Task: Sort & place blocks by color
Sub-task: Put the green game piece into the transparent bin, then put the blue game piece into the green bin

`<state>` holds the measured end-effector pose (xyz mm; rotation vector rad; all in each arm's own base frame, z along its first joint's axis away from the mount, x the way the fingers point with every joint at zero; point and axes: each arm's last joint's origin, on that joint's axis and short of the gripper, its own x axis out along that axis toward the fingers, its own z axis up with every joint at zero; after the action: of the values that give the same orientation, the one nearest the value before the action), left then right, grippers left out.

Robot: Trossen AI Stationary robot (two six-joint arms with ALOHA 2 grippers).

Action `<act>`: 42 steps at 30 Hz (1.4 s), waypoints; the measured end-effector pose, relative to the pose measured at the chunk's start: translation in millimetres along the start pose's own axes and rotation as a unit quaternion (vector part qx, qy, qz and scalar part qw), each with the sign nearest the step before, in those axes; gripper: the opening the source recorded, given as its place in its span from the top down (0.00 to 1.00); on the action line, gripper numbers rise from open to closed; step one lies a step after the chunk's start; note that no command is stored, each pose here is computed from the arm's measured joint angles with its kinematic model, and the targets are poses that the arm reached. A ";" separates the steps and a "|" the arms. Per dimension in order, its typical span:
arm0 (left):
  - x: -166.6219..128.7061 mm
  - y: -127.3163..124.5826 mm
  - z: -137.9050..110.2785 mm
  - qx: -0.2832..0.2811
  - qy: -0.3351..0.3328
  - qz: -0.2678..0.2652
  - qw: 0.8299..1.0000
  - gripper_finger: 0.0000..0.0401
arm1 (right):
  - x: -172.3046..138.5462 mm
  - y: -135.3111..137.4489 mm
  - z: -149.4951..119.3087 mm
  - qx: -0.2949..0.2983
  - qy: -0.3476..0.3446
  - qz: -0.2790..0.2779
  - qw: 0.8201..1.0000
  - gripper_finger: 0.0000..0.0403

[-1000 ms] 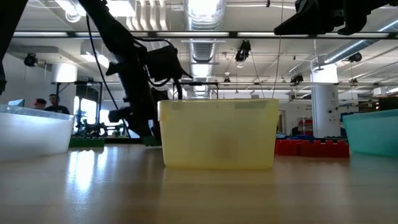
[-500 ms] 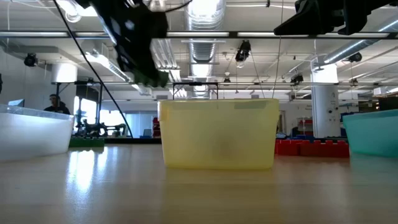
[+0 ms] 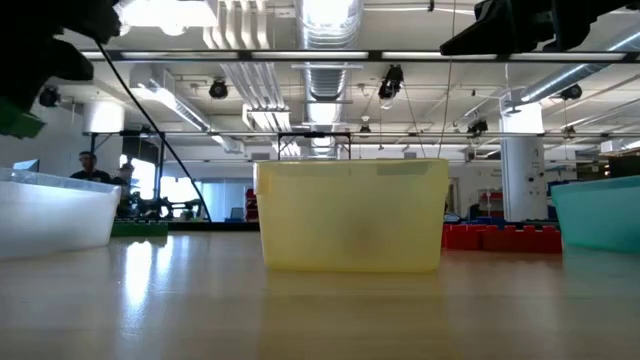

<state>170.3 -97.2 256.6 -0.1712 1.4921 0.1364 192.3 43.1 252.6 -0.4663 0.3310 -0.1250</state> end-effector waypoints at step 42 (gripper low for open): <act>60.3 -23.6 16.8 0.012 0.155 0.129 0.979 0.55 | 0.0 -0.1 0.4 -0.012 -0.002 -0.001 1.000 0.96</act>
<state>195.9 -117.9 198.4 0.0247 1.8243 0.3115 192.4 43.2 253.0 -0.4907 0.3294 -0.1219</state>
